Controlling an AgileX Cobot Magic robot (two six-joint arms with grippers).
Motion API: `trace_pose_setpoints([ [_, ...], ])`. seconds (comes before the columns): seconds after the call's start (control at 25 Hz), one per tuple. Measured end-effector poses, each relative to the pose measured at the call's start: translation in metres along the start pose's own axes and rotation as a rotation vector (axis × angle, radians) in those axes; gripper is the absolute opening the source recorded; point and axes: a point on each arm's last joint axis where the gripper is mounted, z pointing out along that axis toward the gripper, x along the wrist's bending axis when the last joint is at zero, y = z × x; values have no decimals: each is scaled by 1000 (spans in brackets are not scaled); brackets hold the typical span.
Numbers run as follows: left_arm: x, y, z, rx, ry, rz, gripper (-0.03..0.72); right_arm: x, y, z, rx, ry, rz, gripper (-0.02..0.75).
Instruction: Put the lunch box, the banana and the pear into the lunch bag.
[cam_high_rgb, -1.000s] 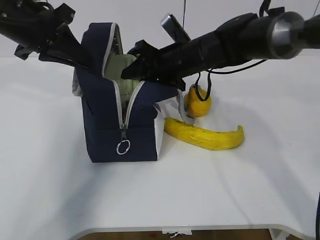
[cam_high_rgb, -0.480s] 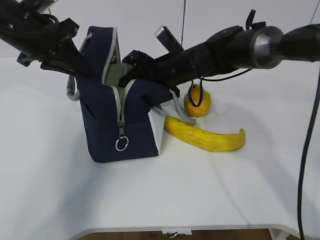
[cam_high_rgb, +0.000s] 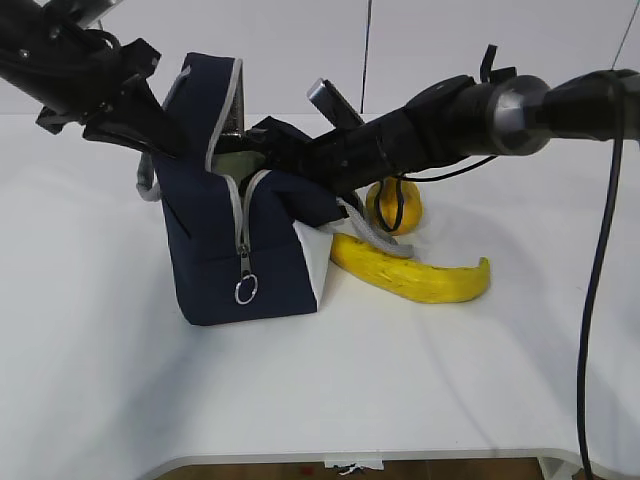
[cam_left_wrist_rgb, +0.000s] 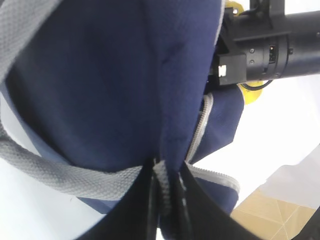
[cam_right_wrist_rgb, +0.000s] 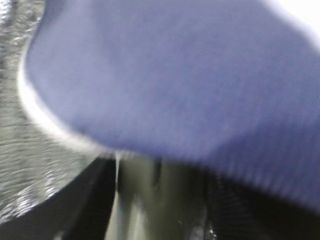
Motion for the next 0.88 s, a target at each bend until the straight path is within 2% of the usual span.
trace_pose_setpoints([
  [0.4,0,0,0,3,-1,0,14,1,1,-4,28,29,5,475],
  [0.6,0,-1,0,17,1,6,14,4,16,-22,56,67,-45,496],
  [0.72,0,-2,0,21,1,7,14,14,25,-33,95,80,-108,498],
  [0.88,0,-2,0,23,1,8,14,34,31,-47,196,49,-220,498],
])
